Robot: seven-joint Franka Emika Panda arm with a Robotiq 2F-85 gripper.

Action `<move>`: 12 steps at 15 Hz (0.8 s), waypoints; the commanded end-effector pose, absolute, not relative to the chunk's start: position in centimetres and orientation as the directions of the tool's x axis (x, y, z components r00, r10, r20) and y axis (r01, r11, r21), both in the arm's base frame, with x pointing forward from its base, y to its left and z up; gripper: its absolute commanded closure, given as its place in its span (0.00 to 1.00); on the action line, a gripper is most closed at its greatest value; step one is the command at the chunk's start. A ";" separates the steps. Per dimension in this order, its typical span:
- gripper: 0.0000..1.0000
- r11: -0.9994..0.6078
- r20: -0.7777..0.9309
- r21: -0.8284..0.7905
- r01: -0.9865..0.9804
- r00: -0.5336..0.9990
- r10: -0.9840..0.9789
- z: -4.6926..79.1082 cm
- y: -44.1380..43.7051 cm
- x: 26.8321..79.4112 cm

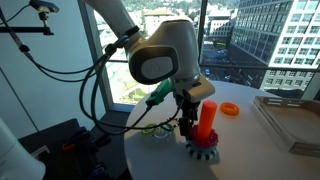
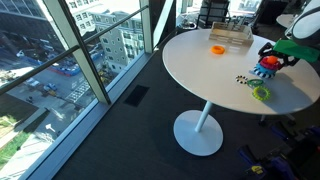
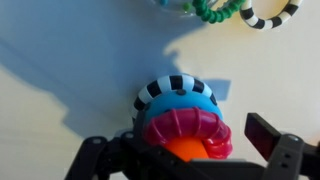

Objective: Remove the ring from the pole

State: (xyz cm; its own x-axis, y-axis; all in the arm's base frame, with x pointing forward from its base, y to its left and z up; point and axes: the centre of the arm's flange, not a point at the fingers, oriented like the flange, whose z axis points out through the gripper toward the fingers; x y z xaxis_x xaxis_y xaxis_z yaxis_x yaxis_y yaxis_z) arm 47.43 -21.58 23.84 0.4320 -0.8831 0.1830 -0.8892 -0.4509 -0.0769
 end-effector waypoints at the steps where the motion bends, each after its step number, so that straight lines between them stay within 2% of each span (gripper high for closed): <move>1: 0.00 -0.439 0.196 -0.098 -0.893 0.415 -0.889 23.5 -21.5 47.3; 12: 0.00 -0.407 0.208 -0.115 -0.906 0.379 -0.902 23.3 -21.9 47.2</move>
